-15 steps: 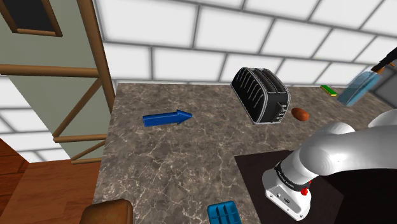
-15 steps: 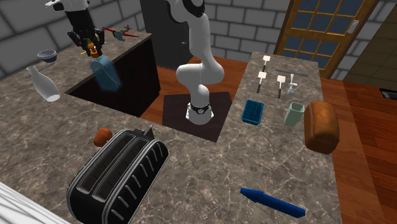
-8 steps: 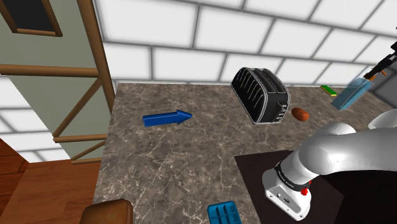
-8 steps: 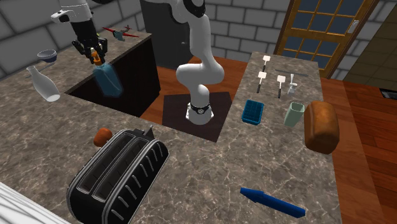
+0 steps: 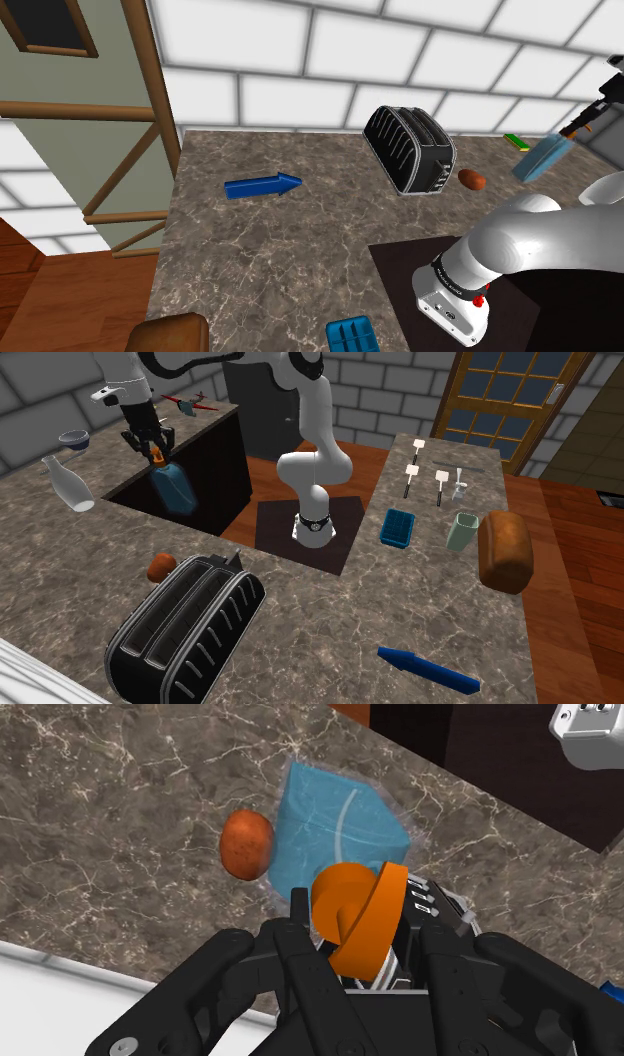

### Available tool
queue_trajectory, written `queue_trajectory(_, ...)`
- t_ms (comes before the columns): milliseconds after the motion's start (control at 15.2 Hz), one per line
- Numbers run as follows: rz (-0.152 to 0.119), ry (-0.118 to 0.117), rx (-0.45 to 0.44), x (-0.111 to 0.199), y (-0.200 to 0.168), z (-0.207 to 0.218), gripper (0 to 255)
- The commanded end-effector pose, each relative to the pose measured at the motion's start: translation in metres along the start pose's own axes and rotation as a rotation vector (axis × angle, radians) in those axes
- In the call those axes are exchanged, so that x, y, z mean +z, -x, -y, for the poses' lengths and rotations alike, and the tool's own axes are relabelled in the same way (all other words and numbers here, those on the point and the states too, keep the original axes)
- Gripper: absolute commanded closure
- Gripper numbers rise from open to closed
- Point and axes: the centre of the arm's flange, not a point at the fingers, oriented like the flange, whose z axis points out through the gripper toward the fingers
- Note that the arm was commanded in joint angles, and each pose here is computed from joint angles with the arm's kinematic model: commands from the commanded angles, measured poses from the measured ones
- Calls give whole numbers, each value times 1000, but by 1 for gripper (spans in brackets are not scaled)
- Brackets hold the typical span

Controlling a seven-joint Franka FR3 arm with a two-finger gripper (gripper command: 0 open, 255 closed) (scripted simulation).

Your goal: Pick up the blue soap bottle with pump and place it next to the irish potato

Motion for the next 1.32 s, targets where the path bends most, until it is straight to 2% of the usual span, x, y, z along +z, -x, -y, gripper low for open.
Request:
queue_trajectory(0, 0, 0, 0, 11, 0, 0, 255)
queue_trajectory(1254, 0, 0, 0, 110, 11, -4, 255)
